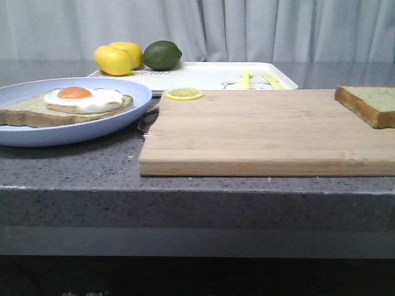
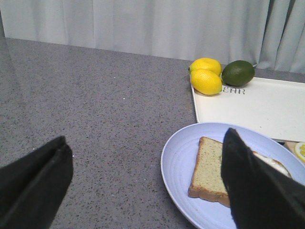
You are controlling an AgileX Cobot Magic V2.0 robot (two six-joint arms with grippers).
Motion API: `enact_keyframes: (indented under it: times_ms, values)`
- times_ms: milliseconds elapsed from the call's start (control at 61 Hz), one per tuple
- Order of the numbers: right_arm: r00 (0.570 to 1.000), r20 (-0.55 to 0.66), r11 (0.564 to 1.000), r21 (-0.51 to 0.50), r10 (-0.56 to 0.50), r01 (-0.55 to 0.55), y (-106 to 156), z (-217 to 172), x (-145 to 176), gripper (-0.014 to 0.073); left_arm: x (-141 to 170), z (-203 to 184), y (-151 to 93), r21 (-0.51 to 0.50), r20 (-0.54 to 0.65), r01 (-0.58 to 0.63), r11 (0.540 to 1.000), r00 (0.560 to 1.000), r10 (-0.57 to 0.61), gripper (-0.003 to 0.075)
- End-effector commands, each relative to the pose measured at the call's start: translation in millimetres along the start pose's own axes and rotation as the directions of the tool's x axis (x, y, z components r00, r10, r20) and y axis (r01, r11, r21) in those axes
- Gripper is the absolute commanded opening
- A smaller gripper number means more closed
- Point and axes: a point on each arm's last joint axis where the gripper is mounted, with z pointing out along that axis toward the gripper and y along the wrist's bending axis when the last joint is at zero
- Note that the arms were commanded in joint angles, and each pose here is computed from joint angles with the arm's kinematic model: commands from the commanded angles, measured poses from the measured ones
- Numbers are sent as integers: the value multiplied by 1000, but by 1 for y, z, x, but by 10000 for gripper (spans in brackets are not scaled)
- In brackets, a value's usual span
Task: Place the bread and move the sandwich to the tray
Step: 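Grasp the bread slice with the right gripper and lift it, then carry the bread slice with the right gripper over the egg on the plate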
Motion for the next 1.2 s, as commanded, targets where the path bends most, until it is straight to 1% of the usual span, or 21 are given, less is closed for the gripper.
enact_keyframes:
  times_ms: [0, 49, 66, 98, 115, 197, 213, 246, 312, 476, 525, 591, 673, 722, 771, 820, 886, 902, 1034, 1116, 1181]
  values:
    - [998, 60, 999, -42, -13, 15, 11, -15, -8, 533, -18, -2, -2, 8, 103, 8, 1000, 995, -9, 619]
    - [998, 66, 999, -46, -12, 15, 12, -17, -8, 424, -18, -2, -2, 8, 103, 8, 1000, 995, -9, 619]
    - [998, 68, 999, -46, -12, 16, 12, -18, -8, 370, -18, -2, -2, 8, 103, 8, 1000, 995, -9, 619]
    - [997, 73, 999, -46, -13, 17, 12, -19, -8, 293, -18, -2, -2, 8, 103, 8, 1000, 995, -9, 619]
    - [997, 75, 999, -47, -15, 18, 13, -20, -8, 233, -18, -2, -2, 8, 103, 8, 1000, 995, -9, 619]
    - [996, 86, 998, -50, -23, 27, 16, -25, -7, 39, -18, -2, -2, 8, 103, 8, 1000, 995, -9, 619]
    - [996, 89, 998, -51, -25, 30, 17, -26, -7, -13, -18, -2, -2, 8, 103, 8, 1000, 995, -9, 619]
    - [995, 98, 998, -52, -31, 36, 19, -30, -7, -77, -18, -2, -2, 8, 103, 8, 1000, 995, -9, 619]
    - [992, 123, 997, -60, -38, 46, 25, -38, -6, -60, -18, -2, -2, 8, 103, 8, 1000, 995, -9, 619]
    - [978, 202, 991, -112, -49, 72, 45, -64, -1, -60, -18, -2, -2, 8, 103, 8, 1000, 995, -9, 619]
    - [973, 226, 986, -150, -39, 74, 53, -74, 2, -60, -18, -2, -2, 8, 103, 8, 1000, 995, -9, 619]
    - [969, 247, 970, -231, -12, 71, 66, -85, 6, -60, -18, -2, -2, 8, 103, 8, 1000, 995, -9, 619]
    - [971, 239, 932, -357, 26, 63, 85, -94, 12, -60, -18, -2, -2, 8, 103, 8, 1000, 995, -9, 619]
    - [975, 220, 898, -436, 42, 60, 97, -96, 15, -60, -18, -2, -2, 8, 103, 8, 1000, 995, -9, 619]
    - [979, 198, 865, -499, 48, 59, 111, -94, 18, -60, -18, -2, -2, 8, 103, 8, 1000, 995, -9, 619]
    - [982, 182, 839, -541, 45, 62, 124, -91, 22, -60, -18, -2, -2, 8, 103, 8, 1000, 995, -9, 619]
    - [986, 163, 803, -593, 39, 67, 145, -85, 29, -60, -18, -2, -2, 8, 103, 8, 1000, 995, -9, 619]
    - [985, 166, 801, -596, 42, 66, 147, -85, 29, -60, -18, -2, -2, 8, 103, 8, 1000, 995, -9, 619]
    - [989, 135, 742, -669, 54, 50, 190, -69, 47, -60, -18, -2, -2, 8, 103, 8, 1000, 995, -9, 619]
    - [992, 98, 717, -697, 80, 11, 214, -56, 60, -60, -18, -2, -2, 8, 103, 8, 1000, 995, -9, 619]
    - [992, 75, 711, -703, 100, -18, 229, -43, 69, -60, -18, -2, -2, 8, 103, 8, 1000, 995, -9, 619]
